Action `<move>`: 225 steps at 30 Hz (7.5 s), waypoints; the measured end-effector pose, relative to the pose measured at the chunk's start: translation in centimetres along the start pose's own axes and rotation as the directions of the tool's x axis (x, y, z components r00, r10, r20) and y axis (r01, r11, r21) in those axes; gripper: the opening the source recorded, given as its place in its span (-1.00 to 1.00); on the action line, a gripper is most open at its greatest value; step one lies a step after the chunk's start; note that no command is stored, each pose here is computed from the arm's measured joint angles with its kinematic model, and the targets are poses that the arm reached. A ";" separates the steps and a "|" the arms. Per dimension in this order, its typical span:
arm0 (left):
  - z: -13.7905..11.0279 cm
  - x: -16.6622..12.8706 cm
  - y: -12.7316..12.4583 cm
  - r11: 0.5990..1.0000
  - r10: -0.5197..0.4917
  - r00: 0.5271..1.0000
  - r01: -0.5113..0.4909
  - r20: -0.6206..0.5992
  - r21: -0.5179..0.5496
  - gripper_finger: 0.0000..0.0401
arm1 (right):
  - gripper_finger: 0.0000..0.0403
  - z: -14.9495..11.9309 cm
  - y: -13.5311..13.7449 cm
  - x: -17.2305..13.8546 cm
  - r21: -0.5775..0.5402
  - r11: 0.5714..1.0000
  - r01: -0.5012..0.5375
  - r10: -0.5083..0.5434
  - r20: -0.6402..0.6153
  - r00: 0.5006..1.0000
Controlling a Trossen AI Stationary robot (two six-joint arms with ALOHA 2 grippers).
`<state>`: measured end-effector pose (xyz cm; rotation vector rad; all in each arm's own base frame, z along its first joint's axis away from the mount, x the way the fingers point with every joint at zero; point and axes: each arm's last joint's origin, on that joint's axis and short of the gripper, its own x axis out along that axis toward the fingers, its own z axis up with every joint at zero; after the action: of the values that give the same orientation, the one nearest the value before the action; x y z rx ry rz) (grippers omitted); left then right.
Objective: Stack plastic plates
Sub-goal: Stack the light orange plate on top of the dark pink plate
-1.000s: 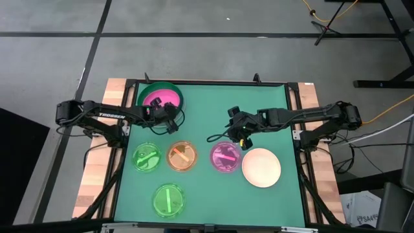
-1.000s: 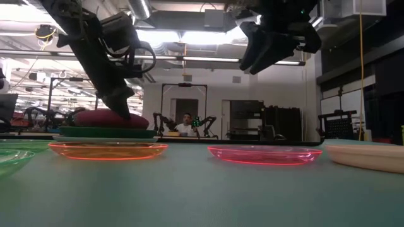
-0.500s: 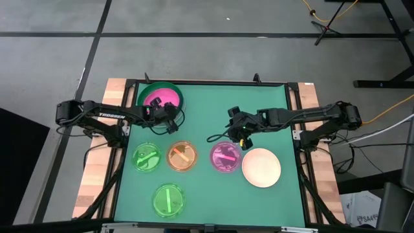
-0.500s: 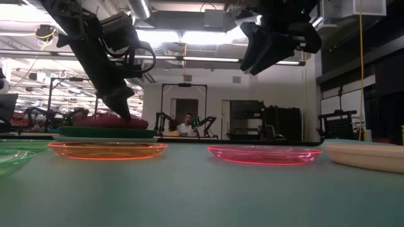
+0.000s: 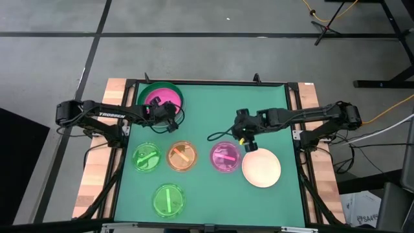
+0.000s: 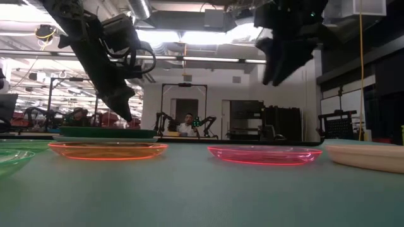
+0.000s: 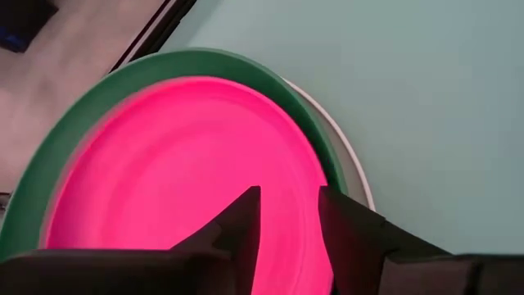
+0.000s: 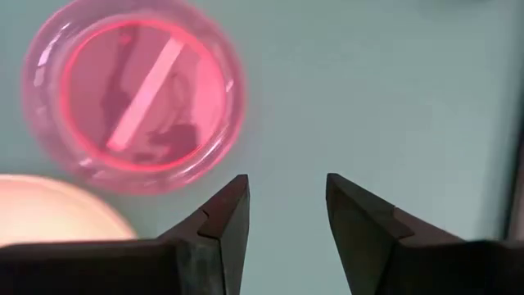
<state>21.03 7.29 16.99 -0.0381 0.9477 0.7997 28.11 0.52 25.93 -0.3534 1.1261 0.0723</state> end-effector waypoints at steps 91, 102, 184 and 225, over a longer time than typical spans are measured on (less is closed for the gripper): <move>1.1 -0.1 -0.2 0.999 -0.020 0.995 0.025 0.100 -0.046 -0.46 | -1.00 -9.2 4.6 5.8 0.455 0.852 -0.259 0.426 -0.313 0.849; 1.9 -0.8 -1.3 0.994 -0.078 0.975 0.092 0.209 -0.057 -0.46 | -1.00 -5.2 1.8 3.6 0.412 0.856 -0.313 0.403 -0.151 0.903; 6.2 -4.4 -2.6 0.936 0.056 0.753 0.189 0.656 -0.296 -0.49 | -1.00 -1.5 -12.0 0.9 0.787 0.617 -0.021 -0.392 0.330 0.859; 6.1 -4.2 -2.4 0.938 0.106 0.767 0.135 0.633 -0.320 -0.95 | -0.45 -1.3 -11.8 0.8 0.754 0.650 -0.092 -0.328 0.388 0.861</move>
<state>25.47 5.25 23.02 -0.0735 0.1366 0.8766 30.13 -11.08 27.52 0.3484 0.5207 -0.4161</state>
